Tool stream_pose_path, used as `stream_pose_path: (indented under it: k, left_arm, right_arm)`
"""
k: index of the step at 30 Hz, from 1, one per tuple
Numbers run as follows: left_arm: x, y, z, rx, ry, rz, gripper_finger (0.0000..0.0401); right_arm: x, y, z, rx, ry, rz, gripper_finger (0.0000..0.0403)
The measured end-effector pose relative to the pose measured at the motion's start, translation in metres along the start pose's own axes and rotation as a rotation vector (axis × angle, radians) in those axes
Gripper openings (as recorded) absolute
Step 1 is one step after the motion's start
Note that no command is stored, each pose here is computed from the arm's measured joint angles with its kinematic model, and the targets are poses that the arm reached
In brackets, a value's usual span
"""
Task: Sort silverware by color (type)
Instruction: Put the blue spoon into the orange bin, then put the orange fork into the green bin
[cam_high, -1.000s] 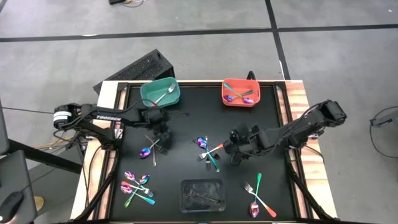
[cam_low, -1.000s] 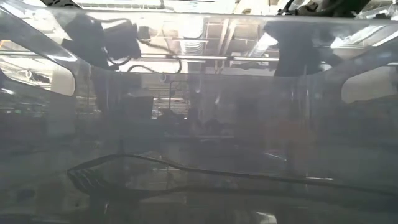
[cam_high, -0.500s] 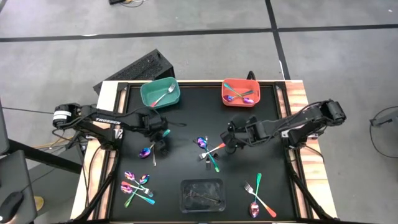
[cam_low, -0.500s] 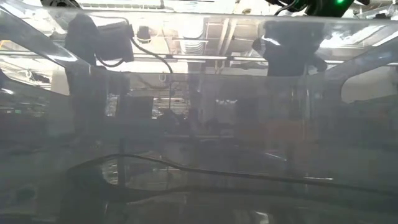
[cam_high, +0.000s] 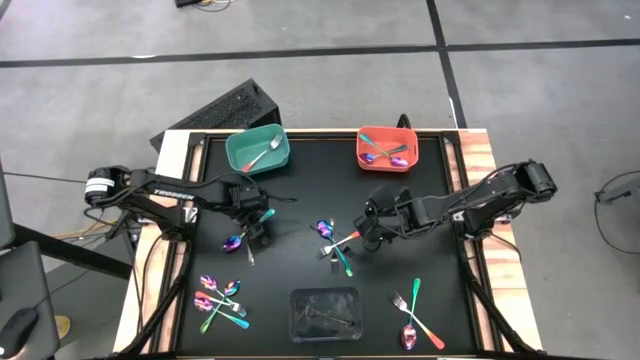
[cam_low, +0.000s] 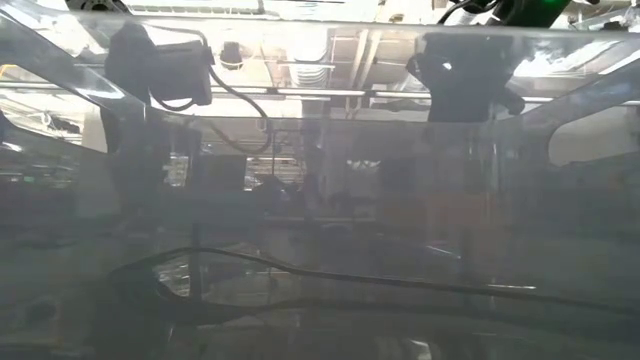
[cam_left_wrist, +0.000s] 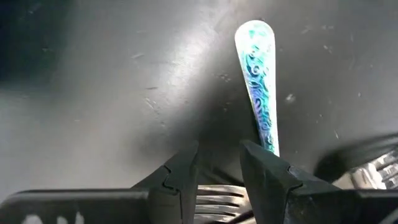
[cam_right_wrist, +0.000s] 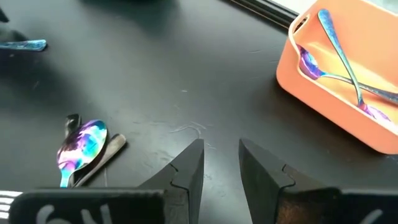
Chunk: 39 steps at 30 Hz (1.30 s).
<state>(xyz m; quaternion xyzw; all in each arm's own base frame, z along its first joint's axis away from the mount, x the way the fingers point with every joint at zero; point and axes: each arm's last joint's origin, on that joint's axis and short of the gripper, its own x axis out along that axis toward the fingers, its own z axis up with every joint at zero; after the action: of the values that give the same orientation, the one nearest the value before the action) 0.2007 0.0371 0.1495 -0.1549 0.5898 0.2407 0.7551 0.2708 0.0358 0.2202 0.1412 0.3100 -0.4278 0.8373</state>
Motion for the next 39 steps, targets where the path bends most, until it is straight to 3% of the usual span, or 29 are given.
stream_pose_path:
  k: [9, 17, 30, 33, 39]
  left_arm:
    - [-0.023, -0.006, -0.009, 0.018, -0.048, -0.079, 0.0105]
    - [-0.039, -0.006, -0.019, -0.083, -0.138, 0.014, 0.0105]
    - [-0.036, -0.001, -0.015, -0.011, -0.178, 0.135, 0.0107]
    - [-0.035, 0.003, -0.005, 0.024, -0.214, 0.079, 0.0111]
    - [-0.031, 0.002, 0.026, 0.137, -0.367, -0.190, 0.0112]
  right_arm:
    - [0.001, -0.001, 0.001, -0.002, -0.012, -0.011, 0.0118]
    - [0.004, -0.002, 0.005, 0.018, -0.030, -0.026, 0.0118]
    - [-0.002, 0.000, -0.002, -0.024, -0.021, -0.015, 0.0118]
    - [0.003, -0.006, 0.002, -0.029, -0.023, -0.067, 0.0118]
    - [0.017, -0.017, 0.011, -0.029, 0.025, -0.106, 0.0118]
